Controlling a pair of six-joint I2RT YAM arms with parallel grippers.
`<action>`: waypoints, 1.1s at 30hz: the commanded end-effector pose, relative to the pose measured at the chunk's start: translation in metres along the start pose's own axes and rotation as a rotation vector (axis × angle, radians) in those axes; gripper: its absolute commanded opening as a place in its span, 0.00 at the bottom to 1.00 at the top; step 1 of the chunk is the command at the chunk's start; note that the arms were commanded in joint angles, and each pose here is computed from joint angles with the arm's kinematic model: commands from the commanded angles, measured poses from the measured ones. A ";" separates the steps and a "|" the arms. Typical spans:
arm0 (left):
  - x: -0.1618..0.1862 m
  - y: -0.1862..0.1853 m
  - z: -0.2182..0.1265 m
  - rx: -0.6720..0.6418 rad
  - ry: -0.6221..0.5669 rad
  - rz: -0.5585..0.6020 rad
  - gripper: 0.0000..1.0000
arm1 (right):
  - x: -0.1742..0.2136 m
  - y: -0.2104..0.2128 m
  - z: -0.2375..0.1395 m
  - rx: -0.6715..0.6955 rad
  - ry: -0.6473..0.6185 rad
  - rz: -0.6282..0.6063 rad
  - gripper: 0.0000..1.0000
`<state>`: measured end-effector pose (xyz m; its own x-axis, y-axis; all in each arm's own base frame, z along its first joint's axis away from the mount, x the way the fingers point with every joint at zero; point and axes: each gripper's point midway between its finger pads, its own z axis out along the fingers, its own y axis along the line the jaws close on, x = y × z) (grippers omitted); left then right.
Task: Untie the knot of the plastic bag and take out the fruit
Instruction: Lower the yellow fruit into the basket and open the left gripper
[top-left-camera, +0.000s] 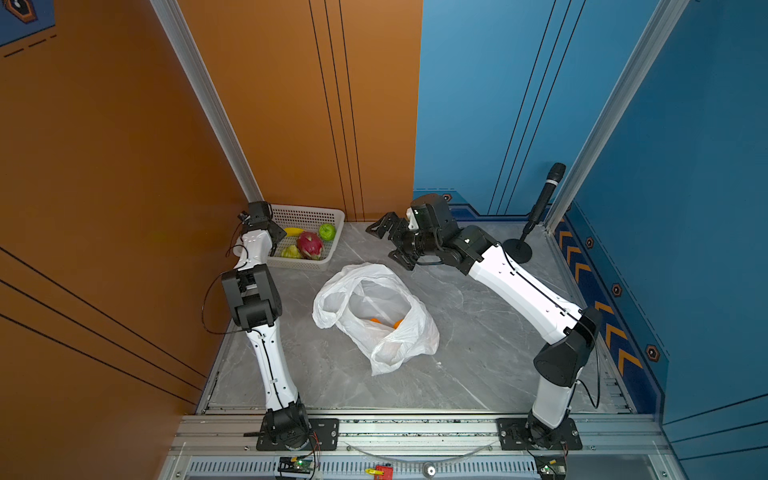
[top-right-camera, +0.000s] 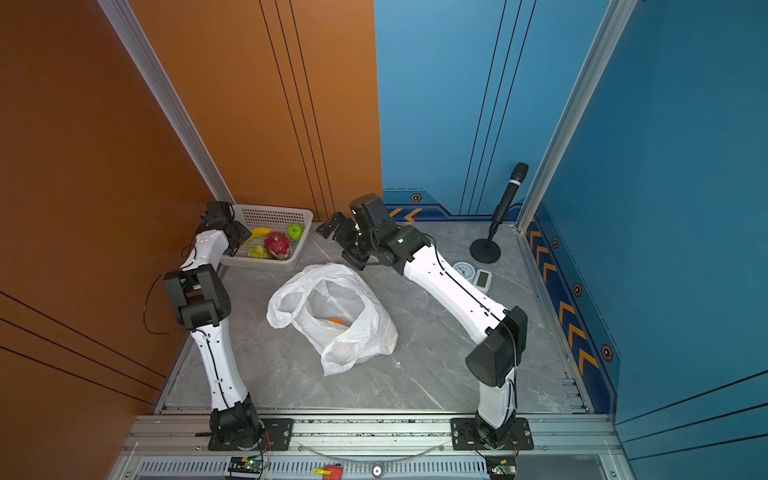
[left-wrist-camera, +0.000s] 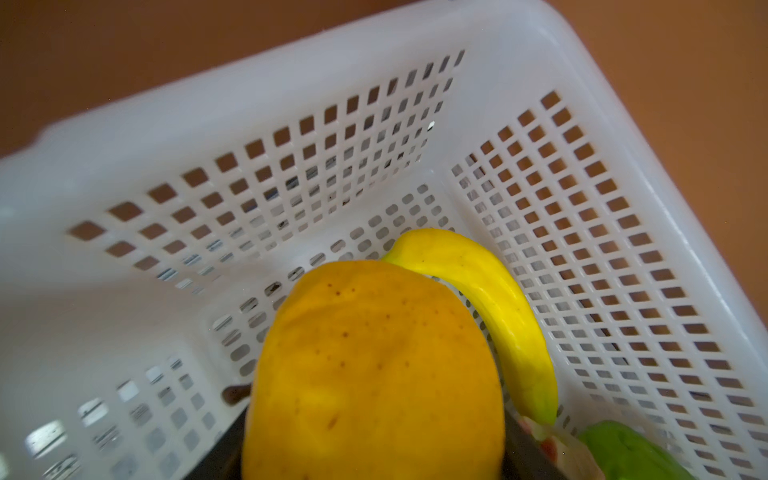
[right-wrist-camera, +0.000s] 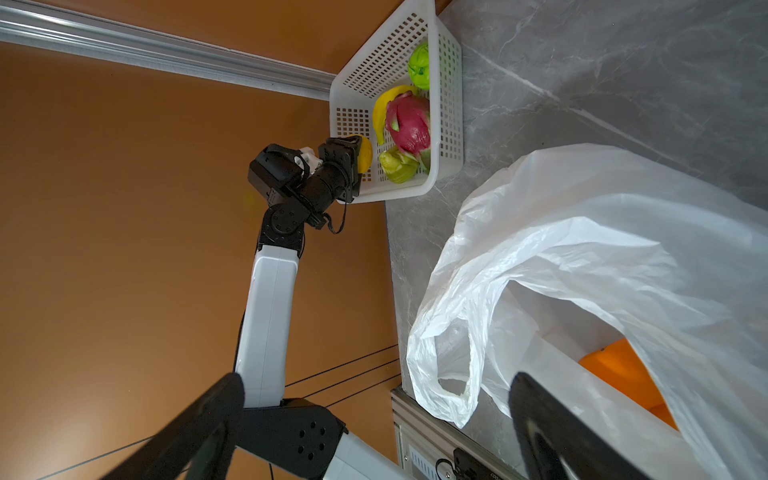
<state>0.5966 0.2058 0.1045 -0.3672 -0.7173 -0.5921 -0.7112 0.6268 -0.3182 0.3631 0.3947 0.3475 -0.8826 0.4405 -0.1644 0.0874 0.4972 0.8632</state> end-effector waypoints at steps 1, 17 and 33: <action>0.024 0.006 0.019 0.009 0.120 0.006 0.42 | 0.005 0.008 -0.002 -0.006 0.014 0.010 1.00; 0.013 0.001 0.020 0.089 0.124 -0.016 0.73 | 0.028 0.023 0.021 0.023 -0.029 -0.008 1.00; -0.020 -0.009 -0.044 0.124 0.046 -0.004 0.85 | 0.041 0.032 -0.003 0.022 -0.033 -0.094 1.00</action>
<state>0.5925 0.1992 0.1263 -0.4047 -0.7421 -0.5344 -0.6467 0.6454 -0.4064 0.3407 0.4405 0.3441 -0.8849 0.4189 -0.2036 0.0653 0.5444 0.8363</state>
